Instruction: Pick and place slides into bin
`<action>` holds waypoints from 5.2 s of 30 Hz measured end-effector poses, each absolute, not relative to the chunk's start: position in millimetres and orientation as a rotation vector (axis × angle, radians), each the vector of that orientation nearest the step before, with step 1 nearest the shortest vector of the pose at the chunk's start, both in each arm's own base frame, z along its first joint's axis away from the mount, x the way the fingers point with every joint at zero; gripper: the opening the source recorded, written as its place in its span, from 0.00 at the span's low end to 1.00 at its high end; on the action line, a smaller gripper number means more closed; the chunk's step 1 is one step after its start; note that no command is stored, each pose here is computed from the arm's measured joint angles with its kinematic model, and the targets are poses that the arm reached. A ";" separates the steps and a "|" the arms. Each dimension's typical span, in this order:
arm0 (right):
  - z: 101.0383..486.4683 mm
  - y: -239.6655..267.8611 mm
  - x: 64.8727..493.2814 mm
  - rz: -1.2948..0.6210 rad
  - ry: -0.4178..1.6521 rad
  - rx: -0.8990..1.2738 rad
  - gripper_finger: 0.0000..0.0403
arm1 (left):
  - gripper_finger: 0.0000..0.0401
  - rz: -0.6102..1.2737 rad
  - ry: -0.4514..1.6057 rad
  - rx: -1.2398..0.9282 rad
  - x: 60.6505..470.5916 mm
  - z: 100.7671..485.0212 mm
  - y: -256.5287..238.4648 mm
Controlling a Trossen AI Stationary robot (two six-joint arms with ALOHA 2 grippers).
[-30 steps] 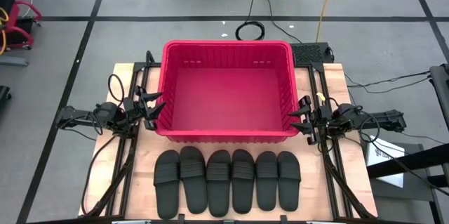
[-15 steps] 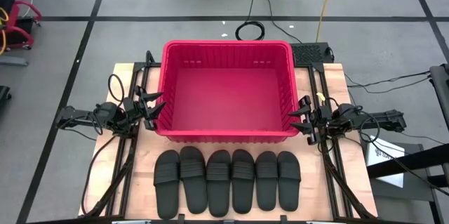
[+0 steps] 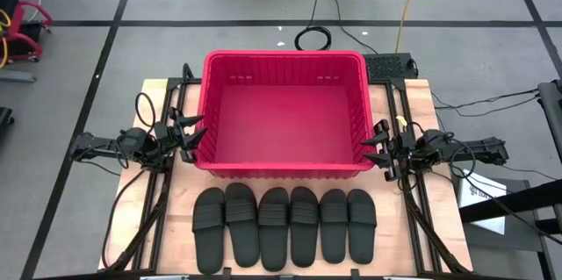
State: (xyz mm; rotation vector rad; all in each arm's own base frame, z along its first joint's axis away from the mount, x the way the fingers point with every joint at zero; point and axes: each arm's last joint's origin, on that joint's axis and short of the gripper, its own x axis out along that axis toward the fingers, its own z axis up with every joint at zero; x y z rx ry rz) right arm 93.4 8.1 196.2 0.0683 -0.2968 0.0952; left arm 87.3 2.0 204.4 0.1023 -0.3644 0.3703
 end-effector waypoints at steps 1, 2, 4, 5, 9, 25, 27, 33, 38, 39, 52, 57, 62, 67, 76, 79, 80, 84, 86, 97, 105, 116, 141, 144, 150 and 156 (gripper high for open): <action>196.2 8.1 93.4 0.095 -0.296 0.068 0.39 | 0.49 0.370 -0.365 0.102 87.2 204.4 2.0; 196.2 8.1 93.4 0.095 -0.297 0.068 0.39 | 0.49 0.370 -0.364 0.102 87.3 204.4 2.0; 196.2 8.1 93.4 0.095 -0.297 0.068 0.39 | 0.49 0.370 -0.364 0.102 87.3 204.4 2.0; 196.2 8.1 93.4 0.095 -0.297 0.068 0.39 | 0.49 0.370 -0.365 0.102 87.3 204.4 2.0; 196.2 8.1 93.4 0.095 -0.296 0.068 0.39 | 0.49 0.370 -0.364 0.103 87.3 204.4 2.0; 196.2 8.1 93.4 0.095 -0.297 0.068 0.39 | 0.49 0.370 -0.365 0.102 87.3 204.5 2.0; 196.2 8.2 93.4 0.095 -0.297 0.068 0.39 | 0.49 0.370 -0.364 0.102 87.3 204.4 2.0; 196.2 8.1 93.4 0.095 -0.297 0.068 0.39 | 0.49 0.370 -0.364 0.102 87.3 204.4 2.0; 196.2 8.1 93.4 0.095 -0.297 0.068 0.39 | 0.49 0.370 -0.364 0.102 87.3 204.4 2.0; 196.2 8.1 93.4 0.095 -0.297 0.068 0.39 | 0.49 0.370 -0.364 0.102 87.3 204.4 2.0; 196.2 8.1 93.4 0.095 -0.297 0.068 0.39 | 0.49 0.370 -0.364 0.103 87.3 204.4 2.0; 196.2 8.1 93.4 0.095 -0.296 0.068 0.39 | 0.49 0.370 -0.364 0.102 87.3 204.5 2.0; 196.2 8.1 93.4 0.095 -0.297 0.068 0.39 | 0.49 0.370 -0.365 0.102 87.2 204.5 2.0; 196.2 8.1 93.4 0.095 -0.297 0.068 0.39 | 0.49 0.370 -0.364 0.102 87.3 204.4 2.0; 196.2 8.1 93.4 0.095 -0.297 0.068 0.39 | 0.49 0.370 -0.364 0.102 87.3 204.4 2.0; 196.2 8.1 93.4 0.095 -0.297 0.068 0.39 | 0.49 0.370 -0.364 0.102 87.3 204.4 2.0; 196.2 8.1 93.4 0.095 -0.297 0.068 0.39 | 0.49 0.370 -0.364 0.102 87.3 204.4 2.0; 196.2 8.1 93.4 0.095 -0.297 0.068 0.39 | 0.49 0.370 -0.364 0.102 87.3 204.4 2.0; 196.2 8.2 93.4 0.095 -0.297 0.068 0.39 | 0.49 0.370 -0.364 0.102 87.3 204.4 2.0; 196.1 8.1 93.4 0.095 -0.296 0.068 0.39 | 0.49 0.370 -0.364 0.103 87.3 204.4 2.0; 196.2 8.1 93.4 0.095 -0.297 0.068 0.39 | 0.49 0.370 -0.365 0.102 87.3 204.4 2.0; 196.2 8.2 93.4 0.095 -0.296 0.068 0.39 | 0.49 0.370 -0.364 0.103 87.3 204.4 2.0; 196.2 8.1 93.4 0.095 -0.297 0.068 0.39 | 0.49 0.346 -0.409 -0.059 86.6 205.9 2.2; 196.5 8.1 93.3 0.097 -0.300 0.087 0.39 | 0.49 0.372 -0.453 -0.040 84.1 210.5 3.0; 196.9 8.1 93.1 0.099 -0.303 0.100 0.39 | 0.49 0.420 -0.620 0.033 73.5 226.2 4.3; 198.4 8.1 92.7 0.103 -0.319 0.112 0.39 | 0.49 0.521 -0.656 0.013 68.6 230.2 7.2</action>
